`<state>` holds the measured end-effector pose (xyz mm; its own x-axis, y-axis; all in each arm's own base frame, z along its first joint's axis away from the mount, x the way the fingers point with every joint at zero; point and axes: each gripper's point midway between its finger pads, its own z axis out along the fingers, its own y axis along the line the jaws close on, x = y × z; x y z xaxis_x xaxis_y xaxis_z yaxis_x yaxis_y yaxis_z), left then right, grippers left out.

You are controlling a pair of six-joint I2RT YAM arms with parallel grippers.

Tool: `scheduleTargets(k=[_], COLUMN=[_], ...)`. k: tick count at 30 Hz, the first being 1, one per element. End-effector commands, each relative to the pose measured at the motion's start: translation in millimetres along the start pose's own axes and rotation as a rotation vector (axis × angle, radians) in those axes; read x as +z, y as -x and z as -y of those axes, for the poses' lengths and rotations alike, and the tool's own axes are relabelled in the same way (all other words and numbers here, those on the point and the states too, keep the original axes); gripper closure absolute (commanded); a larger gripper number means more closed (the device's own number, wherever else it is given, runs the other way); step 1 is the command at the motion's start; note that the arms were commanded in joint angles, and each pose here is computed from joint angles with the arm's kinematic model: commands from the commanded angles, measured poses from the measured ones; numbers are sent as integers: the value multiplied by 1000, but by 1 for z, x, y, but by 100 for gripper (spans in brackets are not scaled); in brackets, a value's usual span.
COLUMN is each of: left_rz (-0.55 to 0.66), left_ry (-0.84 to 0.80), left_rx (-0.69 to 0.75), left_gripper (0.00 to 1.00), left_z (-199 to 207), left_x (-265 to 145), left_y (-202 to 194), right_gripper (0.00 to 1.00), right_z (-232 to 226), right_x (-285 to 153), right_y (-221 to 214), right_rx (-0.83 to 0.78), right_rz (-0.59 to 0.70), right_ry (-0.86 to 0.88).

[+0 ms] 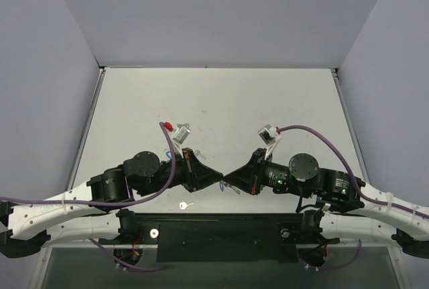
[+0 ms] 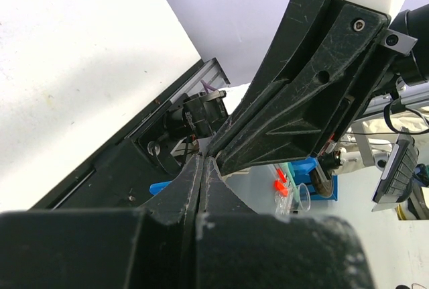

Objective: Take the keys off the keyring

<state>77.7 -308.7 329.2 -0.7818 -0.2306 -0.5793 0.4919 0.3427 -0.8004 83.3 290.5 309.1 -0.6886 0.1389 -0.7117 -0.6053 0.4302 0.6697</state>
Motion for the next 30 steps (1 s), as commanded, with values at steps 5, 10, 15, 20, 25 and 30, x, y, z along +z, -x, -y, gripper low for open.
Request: scheduleTargets(k=[5,10,15,20,25,30], left_rz=[11,11,-28,-33,31,63], left_ry=[-227,-252,-295,-246,-272,-276], left_rx=[-89,-103,-117,-149,-219,-291], left_gripper=[100,100,100,100,100,100], left_z=[70,75,86,86,91,93], left_x=[-19,-17,-18,-20,-28,-35], left_y=[20,20,16,21,34,43], right_gripper=[100,100,100,100,100,100], right_z=[-15,-18,-28,-32,-33,-36], right_x=[2,2,0,-7,-9,-8], right_y=[13,13,10,6,6,5], right_rx=[-40,-43,-84,-144,-145,-145], right_rz=[55,51,29,-4,5,7], right_ry=[41,51,81,85,91,103])
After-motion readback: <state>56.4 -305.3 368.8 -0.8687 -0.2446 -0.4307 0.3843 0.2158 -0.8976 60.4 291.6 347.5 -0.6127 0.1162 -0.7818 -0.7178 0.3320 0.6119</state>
